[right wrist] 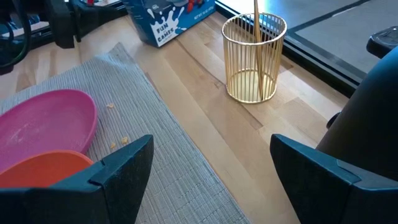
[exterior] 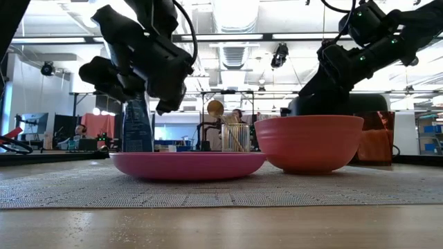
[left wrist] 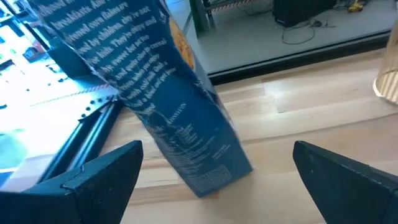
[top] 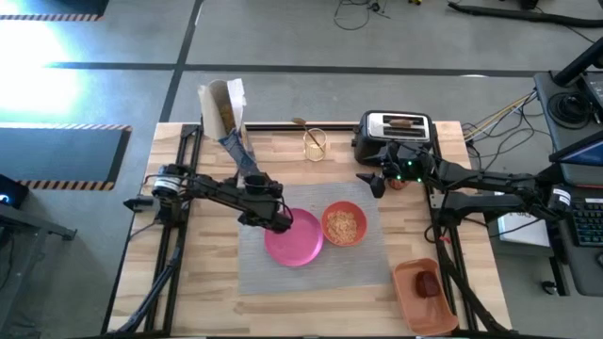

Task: Arrange a breakfast setting
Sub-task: Pour the cereal from the blue cereal box into the orange bowl on the gray table mat

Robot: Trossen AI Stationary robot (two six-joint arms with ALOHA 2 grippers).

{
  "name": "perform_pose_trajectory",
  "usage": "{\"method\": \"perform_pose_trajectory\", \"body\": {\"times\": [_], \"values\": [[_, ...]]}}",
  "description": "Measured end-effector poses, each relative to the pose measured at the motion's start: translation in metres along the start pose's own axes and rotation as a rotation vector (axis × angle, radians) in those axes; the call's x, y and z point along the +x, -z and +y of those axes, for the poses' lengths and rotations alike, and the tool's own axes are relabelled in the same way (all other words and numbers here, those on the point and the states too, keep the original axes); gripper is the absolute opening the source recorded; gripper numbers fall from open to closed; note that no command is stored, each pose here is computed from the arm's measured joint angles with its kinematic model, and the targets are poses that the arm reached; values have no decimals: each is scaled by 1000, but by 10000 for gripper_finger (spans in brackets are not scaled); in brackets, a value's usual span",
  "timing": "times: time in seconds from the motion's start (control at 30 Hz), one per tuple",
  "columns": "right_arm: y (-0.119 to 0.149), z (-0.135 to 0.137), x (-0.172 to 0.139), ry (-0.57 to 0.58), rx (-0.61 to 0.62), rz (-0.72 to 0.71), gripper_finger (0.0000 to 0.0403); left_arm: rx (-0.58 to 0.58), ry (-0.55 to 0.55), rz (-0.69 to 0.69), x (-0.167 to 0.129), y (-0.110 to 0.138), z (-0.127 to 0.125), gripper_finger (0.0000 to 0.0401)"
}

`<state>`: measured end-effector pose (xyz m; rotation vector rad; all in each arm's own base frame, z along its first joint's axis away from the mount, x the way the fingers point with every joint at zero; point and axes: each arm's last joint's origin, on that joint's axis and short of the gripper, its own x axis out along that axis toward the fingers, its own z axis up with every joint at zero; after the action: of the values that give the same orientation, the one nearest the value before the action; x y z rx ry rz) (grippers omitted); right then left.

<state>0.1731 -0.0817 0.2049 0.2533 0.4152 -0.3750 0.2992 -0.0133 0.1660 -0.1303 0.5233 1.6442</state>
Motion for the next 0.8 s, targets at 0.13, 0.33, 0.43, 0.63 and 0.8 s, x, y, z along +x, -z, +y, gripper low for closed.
{"method": "perform_pose_trajectory", "body": {"times": [0.13,0.33,0.43,0.63,0.8], "values": [[0,0,0,0,0,0,311,-1,-15,-2,3,1,2,398],[0,0,0,0,0,0,311,-82,-24,-25,13,5,4,398],[0,0,0,0,0,0,311,-114,-37,-38,19,8,7,398],[0,0,0,0,0,0,311,-176,-2,-112,27,17,10,398],[0,0,0,0,0,0,311,-207,31,-177,37,23,10,398]]}}
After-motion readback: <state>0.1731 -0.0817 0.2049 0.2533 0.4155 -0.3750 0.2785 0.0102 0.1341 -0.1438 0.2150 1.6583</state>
